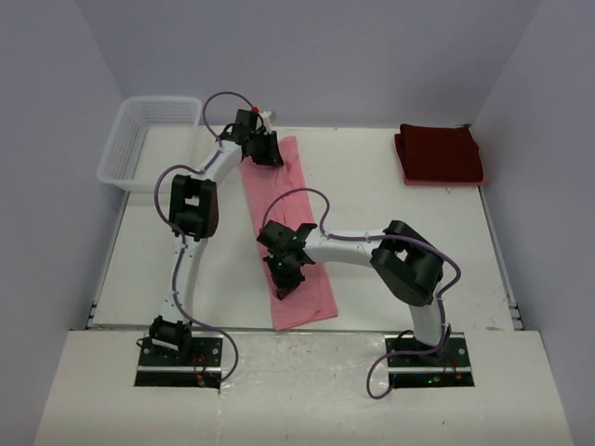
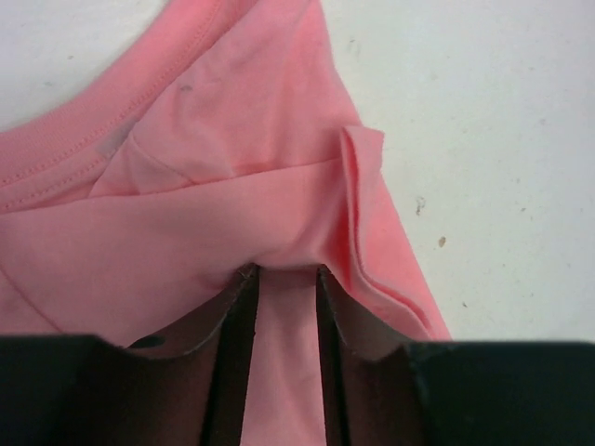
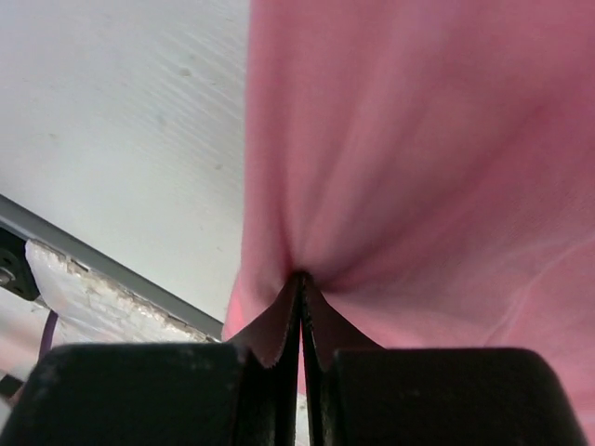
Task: Fold and stack the t-shirts
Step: Rotate the tshirt 90 degrees
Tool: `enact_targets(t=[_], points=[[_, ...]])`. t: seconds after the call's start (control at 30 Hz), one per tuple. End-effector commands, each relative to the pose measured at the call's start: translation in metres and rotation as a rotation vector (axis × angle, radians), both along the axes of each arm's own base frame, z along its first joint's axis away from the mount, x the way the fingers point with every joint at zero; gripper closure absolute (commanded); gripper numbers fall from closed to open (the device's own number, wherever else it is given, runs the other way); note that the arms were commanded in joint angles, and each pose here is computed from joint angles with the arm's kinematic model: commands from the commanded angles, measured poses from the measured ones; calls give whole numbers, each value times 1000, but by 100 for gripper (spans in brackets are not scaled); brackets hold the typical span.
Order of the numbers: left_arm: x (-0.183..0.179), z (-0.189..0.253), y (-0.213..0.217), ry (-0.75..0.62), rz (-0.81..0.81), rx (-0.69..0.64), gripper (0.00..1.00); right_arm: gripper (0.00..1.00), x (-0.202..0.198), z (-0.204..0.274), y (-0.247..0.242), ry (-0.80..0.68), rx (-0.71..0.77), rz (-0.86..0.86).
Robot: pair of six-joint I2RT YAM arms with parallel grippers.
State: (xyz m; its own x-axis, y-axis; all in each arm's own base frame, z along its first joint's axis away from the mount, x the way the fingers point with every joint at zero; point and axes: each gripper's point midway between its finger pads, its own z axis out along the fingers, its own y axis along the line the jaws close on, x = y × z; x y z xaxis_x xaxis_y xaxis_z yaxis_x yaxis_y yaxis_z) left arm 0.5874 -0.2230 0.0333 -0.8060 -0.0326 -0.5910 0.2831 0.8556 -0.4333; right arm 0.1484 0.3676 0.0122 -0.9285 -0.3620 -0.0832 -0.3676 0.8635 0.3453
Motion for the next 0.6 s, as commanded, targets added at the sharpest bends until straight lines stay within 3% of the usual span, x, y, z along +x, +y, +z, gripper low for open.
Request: enact_targets(t=[0.0,0.17,0.2,0.33,0.37,0.47,0.53,0.57], points=[[14,51,-28,-164,-111,-55,67,100,15,12,8,-127,-5,51],[22,116,-20,-285,-53,-44,50,100,49,67,-12,-393,-12,-4],[20,142,-17,-319,-38,-49,48,97,54,77,-17,-434,-9,-10],[4,163,-6,-315,28,-41,46,85,71,114,-56,-560,-99,-91],[1,162,-4,-299,36,-35,46,70,78,116,-70,-572,-135,-127],[-16,138,0,-208,56,4,47,56,83,119,-106,-579,-220,-199],[-28,121,3,-175,59,37,51,58,80,114,-123,-578,-248,-224],[-35,121,-3,-177,49,38,53,67,82,112,-130,-570,-254,-255]])
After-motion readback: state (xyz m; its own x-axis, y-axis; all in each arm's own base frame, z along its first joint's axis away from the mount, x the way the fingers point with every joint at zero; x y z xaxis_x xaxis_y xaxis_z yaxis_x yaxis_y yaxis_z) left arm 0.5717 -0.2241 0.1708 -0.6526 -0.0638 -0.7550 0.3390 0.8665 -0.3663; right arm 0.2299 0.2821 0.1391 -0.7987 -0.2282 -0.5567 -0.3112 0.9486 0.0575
